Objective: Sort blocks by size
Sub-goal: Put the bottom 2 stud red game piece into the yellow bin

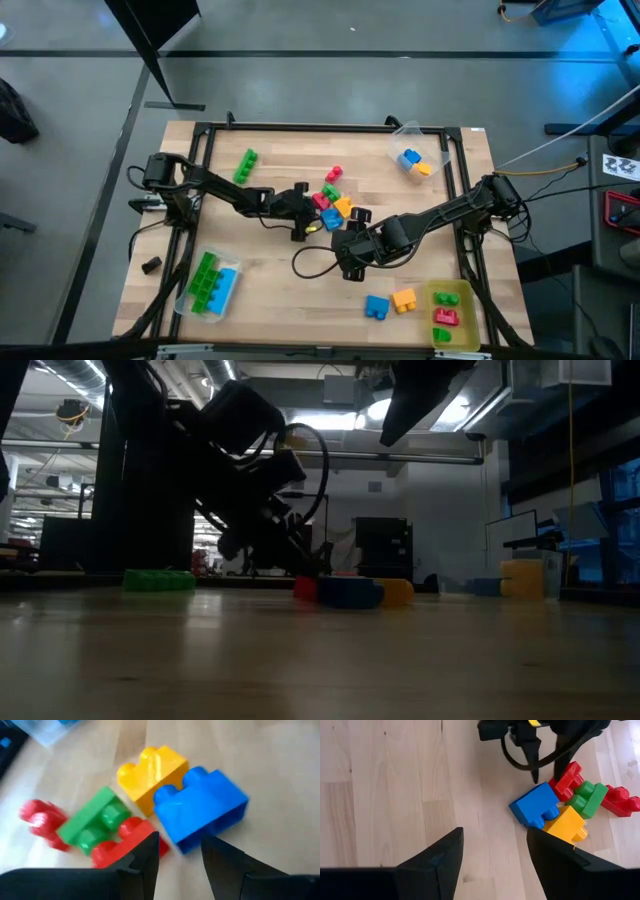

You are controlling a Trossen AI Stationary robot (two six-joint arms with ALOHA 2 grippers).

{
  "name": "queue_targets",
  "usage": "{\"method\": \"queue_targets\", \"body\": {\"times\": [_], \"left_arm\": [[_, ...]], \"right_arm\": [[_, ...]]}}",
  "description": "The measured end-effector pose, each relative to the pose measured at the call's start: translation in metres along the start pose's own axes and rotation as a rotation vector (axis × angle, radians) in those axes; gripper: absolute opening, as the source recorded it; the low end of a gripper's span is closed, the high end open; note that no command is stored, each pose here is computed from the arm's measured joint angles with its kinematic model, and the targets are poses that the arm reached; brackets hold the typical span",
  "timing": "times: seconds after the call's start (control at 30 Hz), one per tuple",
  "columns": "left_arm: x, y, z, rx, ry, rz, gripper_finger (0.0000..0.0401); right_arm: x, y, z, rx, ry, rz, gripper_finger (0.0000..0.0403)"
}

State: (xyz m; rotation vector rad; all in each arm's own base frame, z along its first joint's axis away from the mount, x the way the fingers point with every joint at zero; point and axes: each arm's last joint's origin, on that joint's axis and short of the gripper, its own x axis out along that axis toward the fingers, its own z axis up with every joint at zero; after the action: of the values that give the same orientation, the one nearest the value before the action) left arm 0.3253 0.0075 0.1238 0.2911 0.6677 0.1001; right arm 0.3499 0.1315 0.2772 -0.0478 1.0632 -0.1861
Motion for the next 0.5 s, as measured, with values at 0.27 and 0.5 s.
{"method": "queue_targets", "body": {"times": [0.27, 0.5], "left_arm": [[0.002, 0.008, -0.004, 0.153, 0.048, 0.117, 0.013], [0.007, 0.016, -0.009, 0.177, 0.071, 0.143, 0.013]], "right_arm": [[0.0, 0.0, 0.0, 0.001, -0.001, 0.001, 0.022], [0.0, 0.0, 0.0, 0.0, -0.002, 0.0, 0.022]]}}
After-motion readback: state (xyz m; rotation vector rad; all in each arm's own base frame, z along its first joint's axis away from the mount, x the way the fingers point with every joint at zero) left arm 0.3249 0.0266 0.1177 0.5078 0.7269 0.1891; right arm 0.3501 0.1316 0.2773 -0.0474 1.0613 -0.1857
